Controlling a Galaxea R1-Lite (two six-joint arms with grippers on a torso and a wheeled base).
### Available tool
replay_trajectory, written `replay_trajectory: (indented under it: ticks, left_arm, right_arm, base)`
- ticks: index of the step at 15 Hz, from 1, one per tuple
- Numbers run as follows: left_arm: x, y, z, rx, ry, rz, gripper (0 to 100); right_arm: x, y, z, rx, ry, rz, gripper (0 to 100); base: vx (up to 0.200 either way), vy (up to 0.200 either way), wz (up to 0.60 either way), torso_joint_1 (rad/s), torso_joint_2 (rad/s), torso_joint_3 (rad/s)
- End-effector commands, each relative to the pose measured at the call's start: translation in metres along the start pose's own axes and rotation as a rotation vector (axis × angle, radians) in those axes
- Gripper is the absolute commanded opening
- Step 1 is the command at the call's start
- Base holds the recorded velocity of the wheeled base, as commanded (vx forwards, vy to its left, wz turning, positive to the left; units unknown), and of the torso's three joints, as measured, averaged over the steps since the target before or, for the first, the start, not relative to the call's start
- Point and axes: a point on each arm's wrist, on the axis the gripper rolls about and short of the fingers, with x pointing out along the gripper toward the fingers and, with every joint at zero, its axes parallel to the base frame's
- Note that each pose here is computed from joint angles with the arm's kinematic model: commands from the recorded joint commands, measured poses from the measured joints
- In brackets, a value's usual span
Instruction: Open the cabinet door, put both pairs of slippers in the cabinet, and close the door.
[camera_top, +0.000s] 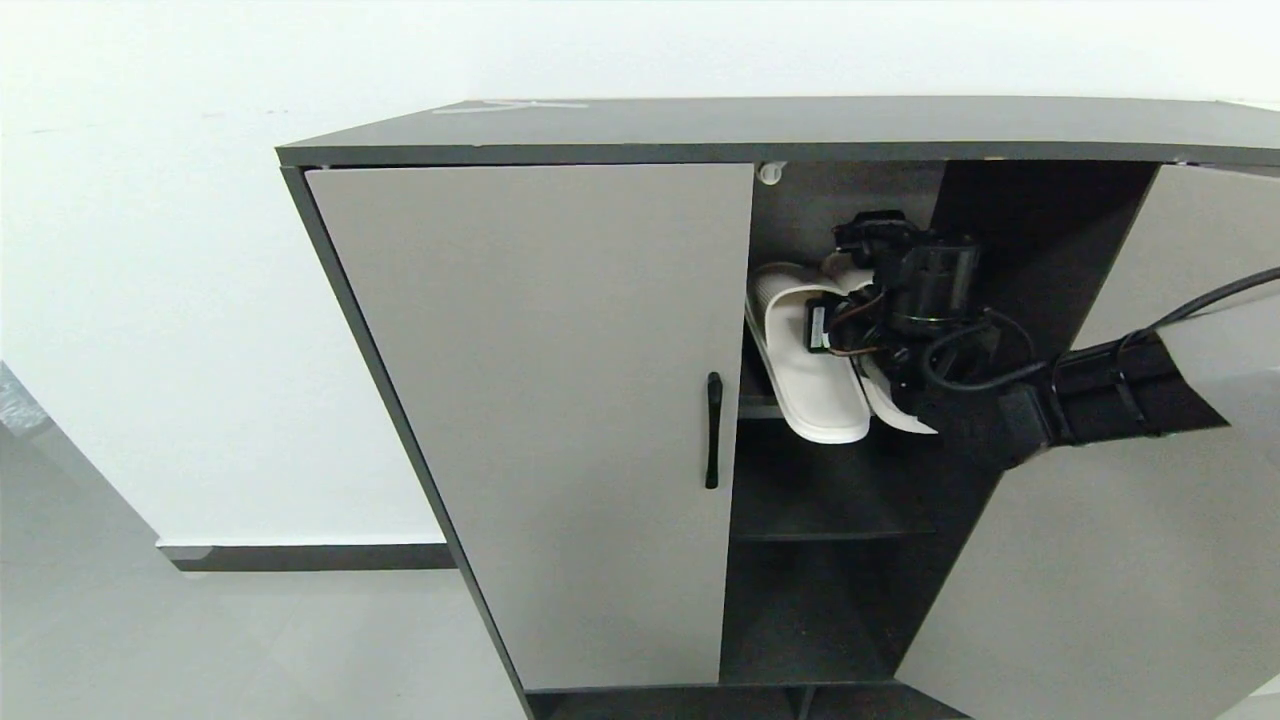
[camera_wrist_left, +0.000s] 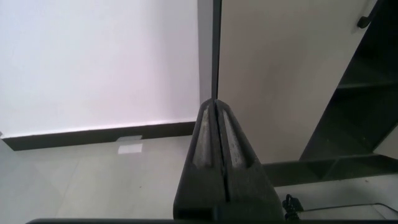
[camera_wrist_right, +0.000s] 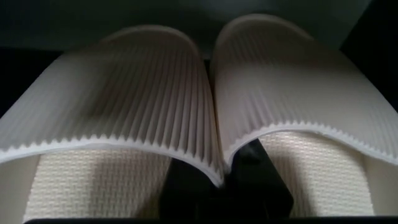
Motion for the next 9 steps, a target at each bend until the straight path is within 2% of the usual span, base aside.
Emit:
replay_trajectory:
  ticks: [1,6,9]
  left_arm:
    - [0.0,0.0,0.0,0.0,0.001,0.0,0]
    - [0.0,0.0,0.0,0.0,0.001,0.0,0]
    - [0.0,0.0,0.0,0.0,0.001,0.0,0]
  right_arm:
    - [0.016,-0.002,0.004,0.003,0.002,-0.017,0]
    - [0.028,-0.006,0.018,-0.001,0.012,-0.036,0]
    - [0.031,-0.006,0.013,-0.01,0.04,-0.034,0]
  base:
    - [0.0,0.0,0.0,0.0,0.0,0.0]
    - [0.0,0.0,0.0,0.0,0.0,0.0]
    - [0.0,0.0,0.0,0.0,0.0,0.0]
